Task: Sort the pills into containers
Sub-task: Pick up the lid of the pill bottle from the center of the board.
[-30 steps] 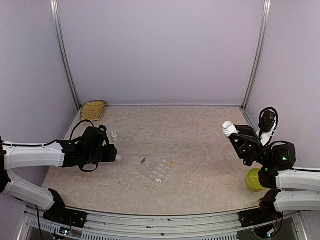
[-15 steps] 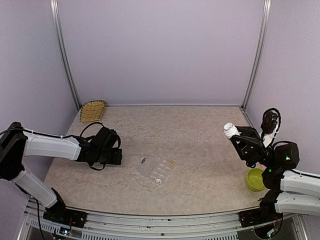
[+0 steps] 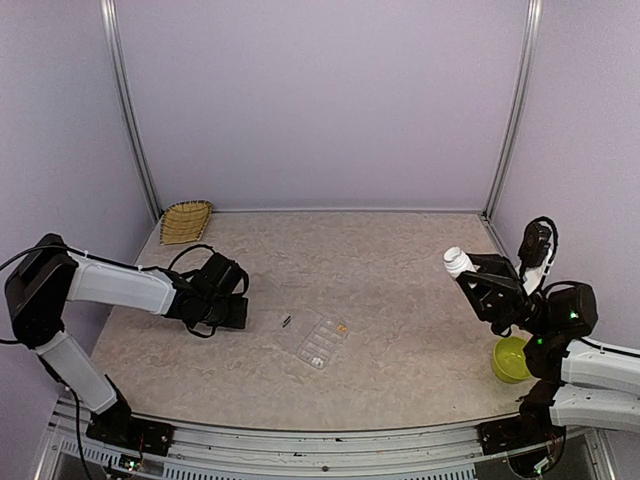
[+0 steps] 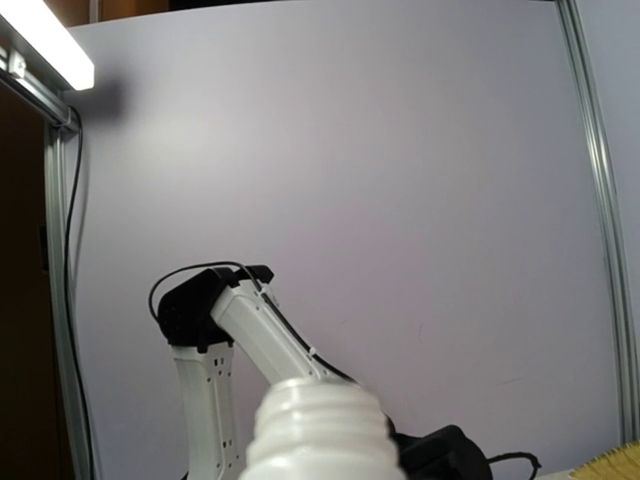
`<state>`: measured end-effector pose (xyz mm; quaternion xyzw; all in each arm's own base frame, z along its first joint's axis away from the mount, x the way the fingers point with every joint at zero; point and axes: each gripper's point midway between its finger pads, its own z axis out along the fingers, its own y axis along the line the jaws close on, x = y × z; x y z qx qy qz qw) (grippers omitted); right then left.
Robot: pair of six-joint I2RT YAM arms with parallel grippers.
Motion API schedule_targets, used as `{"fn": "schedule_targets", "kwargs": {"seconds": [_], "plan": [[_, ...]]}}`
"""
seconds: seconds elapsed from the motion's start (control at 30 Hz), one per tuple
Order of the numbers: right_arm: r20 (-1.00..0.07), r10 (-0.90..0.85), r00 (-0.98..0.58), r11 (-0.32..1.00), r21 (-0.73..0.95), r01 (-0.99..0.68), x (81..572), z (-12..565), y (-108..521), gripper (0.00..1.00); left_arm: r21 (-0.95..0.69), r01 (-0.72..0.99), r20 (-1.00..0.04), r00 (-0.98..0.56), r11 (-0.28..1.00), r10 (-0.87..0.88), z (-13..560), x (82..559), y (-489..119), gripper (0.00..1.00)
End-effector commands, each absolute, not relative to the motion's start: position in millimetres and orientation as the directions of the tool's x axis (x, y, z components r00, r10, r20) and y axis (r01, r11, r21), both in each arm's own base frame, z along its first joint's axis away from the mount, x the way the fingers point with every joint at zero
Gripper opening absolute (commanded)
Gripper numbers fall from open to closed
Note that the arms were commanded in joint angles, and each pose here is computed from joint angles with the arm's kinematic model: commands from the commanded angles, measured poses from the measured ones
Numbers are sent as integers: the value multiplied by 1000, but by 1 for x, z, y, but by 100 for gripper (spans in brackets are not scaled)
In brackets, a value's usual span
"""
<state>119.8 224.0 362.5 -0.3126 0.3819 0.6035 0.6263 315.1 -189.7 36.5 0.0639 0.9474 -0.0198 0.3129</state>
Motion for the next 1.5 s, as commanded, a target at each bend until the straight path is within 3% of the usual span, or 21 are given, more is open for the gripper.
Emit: {"fn": "schedule_targets", "kwargs": {"seconds": [0.0, 0.63, 0.93, 1.47], "plan": [[-855, 518, -9, 91, 66, -994, 124, 365, 224, 13, -6, 143, -621, -776, 990, 108, 43, 328, -197, 54], [-862, 507, -22, 92, 79, -993, 126, 362, 226, 13, 14, 131, -614, -782, 991, 112, 32, 333, -197, 40], [-862, 507, -24, 89, 80, -993, 126, 361, 226, 13, 24, 125, -614, -781, 992, 113, 31, 334, -195, 44], [-864, 502, -36, 87, 92, -992, 127, 357, 227, 13, 17, 126, -606, -788, 992, 110, 26, 334, -194, 42]]}}
